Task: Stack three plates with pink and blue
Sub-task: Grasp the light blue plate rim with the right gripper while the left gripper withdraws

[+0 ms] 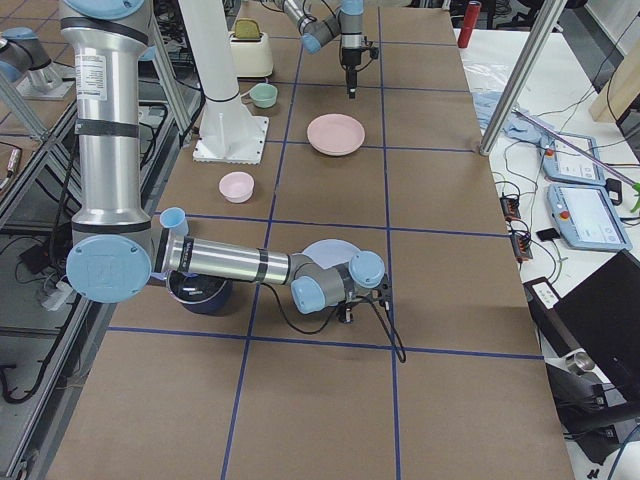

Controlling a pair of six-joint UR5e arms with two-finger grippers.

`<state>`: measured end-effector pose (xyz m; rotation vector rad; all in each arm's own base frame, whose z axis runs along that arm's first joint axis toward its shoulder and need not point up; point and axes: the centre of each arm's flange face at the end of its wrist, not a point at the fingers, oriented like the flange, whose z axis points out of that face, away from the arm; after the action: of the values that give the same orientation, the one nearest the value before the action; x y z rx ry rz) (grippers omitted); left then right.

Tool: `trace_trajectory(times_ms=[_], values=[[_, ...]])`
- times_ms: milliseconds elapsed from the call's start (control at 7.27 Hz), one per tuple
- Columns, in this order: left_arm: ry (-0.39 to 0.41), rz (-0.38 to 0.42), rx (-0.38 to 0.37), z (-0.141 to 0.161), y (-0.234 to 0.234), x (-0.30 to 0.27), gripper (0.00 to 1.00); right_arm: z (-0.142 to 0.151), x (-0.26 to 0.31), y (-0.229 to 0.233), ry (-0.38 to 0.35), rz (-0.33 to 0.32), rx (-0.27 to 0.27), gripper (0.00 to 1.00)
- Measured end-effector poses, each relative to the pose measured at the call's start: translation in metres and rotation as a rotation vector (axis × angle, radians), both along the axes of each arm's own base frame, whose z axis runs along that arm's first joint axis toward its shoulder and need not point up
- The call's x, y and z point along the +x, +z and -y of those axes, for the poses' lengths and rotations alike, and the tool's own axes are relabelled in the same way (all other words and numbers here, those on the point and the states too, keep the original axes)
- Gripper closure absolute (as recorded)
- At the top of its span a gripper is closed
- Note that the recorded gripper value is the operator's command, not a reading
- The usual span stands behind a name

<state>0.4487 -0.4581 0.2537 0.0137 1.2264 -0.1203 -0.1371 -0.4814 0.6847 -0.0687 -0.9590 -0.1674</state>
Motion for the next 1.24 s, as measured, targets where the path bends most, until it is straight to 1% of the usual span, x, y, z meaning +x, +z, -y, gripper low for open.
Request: trace_trajectory(times_ms=[275, 413, 688, 826, 963, 1101, 1239], values=[[0.0, -0.002, 0.002, 0.0, -0.001, 0.0, 0.01, 0.0, -0.002, -0.034, 0.024, 0.051, -0.007, 1.0], [-0.001, -0.003, 0.003, 0.0, -0.002, -0.002, 0.01, -0.003, -0.002, -0.058, 0.052, 0.077, -0.028, 1.0], [-0.012, -0.006, 0.007, 0.004, 0.0, -0.014, 0.01, -0.002, -0.013, -0.124, 0.132, 0.121, -0.094, 1.0], [-0.02, 0.0, 0.009, 0.007, 0.007, -0.022, 0.01, 0.003, -0.039, -0.163, 0.144, 0.142, -0.126, 1.0], [-0.028, 0.014, 0.025, 0.013, 0.016, -0.032, 0.01, 0.01, -0.081, -0.206, 0.147, 0.158, -0.161, 1.0], [-0.037, 0.035, 0.063, 0.025, 0.027, -0.046, 0.01, 0.009, -0.137, -0.257, 0.17, 0.169, -0.198, 1.0], [-0.047, 0.057, 0.092, 0.035, 0.039, -0.061, 0.01, -0.006, -0.199, -0.309, 0.212, 0.18, -0.233, 1.0]])
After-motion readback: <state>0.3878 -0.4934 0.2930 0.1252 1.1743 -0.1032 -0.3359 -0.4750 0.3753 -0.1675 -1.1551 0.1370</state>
